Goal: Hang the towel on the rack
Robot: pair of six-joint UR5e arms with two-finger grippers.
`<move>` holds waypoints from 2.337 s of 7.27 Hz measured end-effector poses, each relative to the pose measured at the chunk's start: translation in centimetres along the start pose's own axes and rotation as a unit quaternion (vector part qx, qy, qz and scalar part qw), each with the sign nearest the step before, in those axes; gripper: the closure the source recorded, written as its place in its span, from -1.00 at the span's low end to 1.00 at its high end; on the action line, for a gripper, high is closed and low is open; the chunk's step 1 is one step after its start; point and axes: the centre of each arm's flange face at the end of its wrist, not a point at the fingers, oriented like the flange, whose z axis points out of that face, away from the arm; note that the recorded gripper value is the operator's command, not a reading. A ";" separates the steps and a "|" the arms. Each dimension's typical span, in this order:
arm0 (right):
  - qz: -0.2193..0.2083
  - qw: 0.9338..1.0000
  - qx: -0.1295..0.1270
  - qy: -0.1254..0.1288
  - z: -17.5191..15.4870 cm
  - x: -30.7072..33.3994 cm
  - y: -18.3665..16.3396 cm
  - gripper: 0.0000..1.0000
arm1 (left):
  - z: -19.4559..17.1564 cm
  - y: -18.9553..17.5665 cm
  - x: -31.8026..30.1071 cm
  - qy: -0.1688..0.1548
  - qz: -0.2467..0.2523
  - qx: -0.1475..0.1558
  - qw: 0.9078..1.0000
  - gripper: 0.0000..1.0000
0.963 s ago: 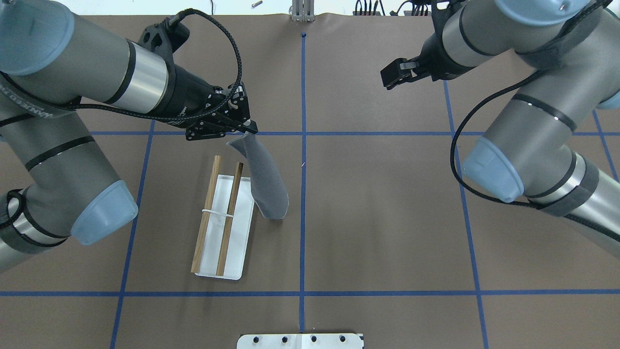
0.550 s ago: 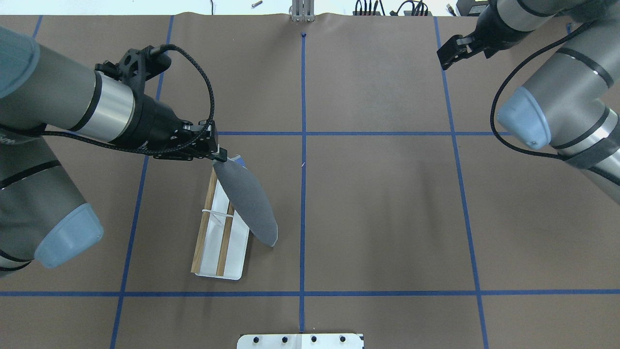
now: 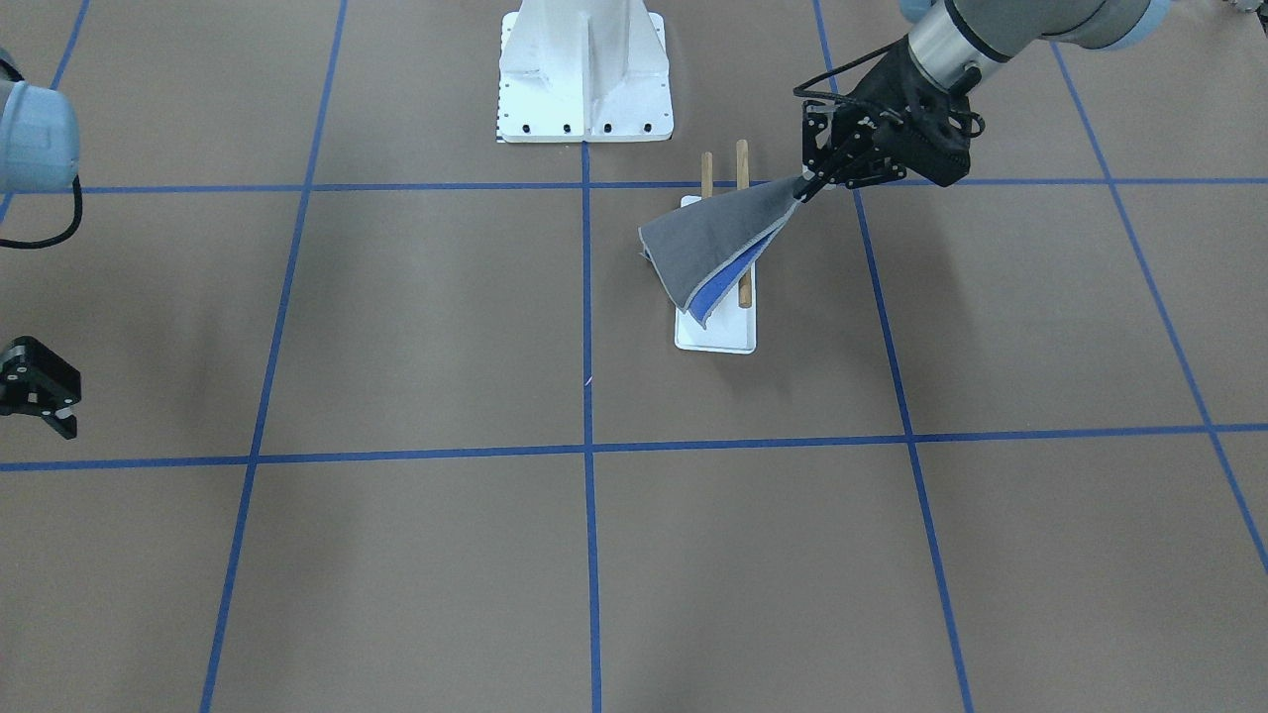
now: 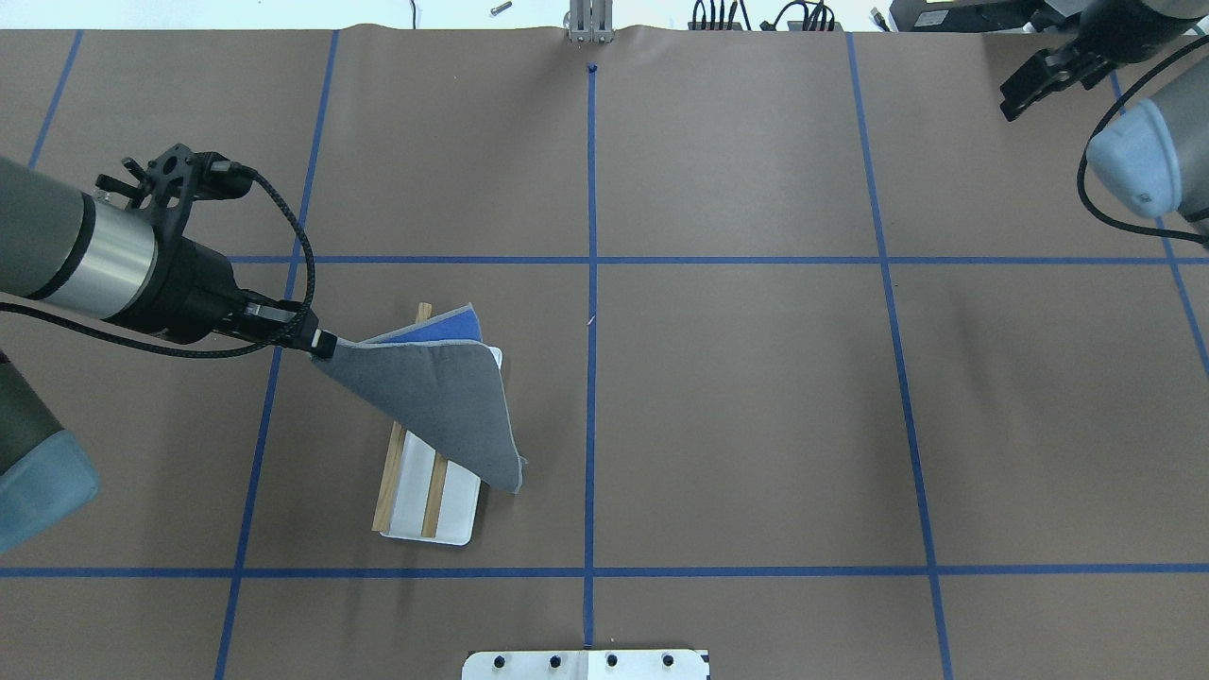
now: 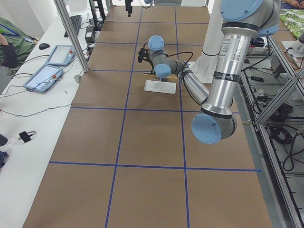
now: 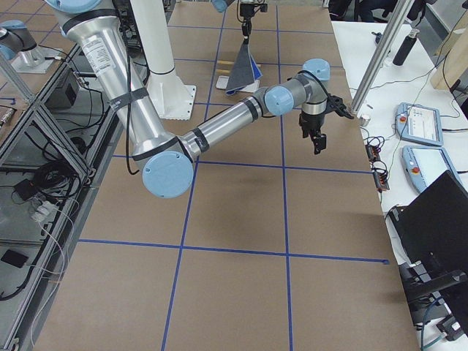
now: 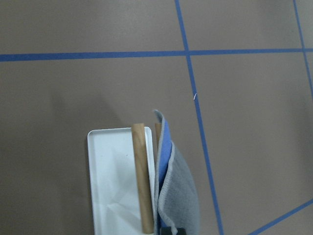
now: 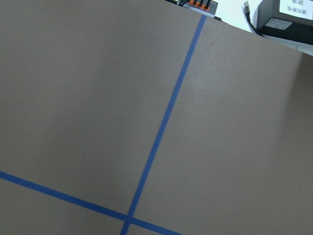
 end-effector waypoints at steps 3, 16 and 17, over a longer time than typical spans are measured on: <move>-0.020 1.000 -0.016 -0.017 0.2 6.7 1.4 -1.00 | 0.8 -1.0 -5.2 -0.037 0.037 -0.003 0.999 1.00; 0.105 0.992 -0.060 -0.031 2.2 22.6 19.1 -1.00 | -14.6 -8.5 -33.3 -0.255 0.064 -0.024 0.964 -0.97; 0.115 0.990 -0.071 -0.034 3.2 23.1 20.9 -1.00 | -18.2 -7.8 -37.9 -0.268 0.069 -0.038 0.960 -0.97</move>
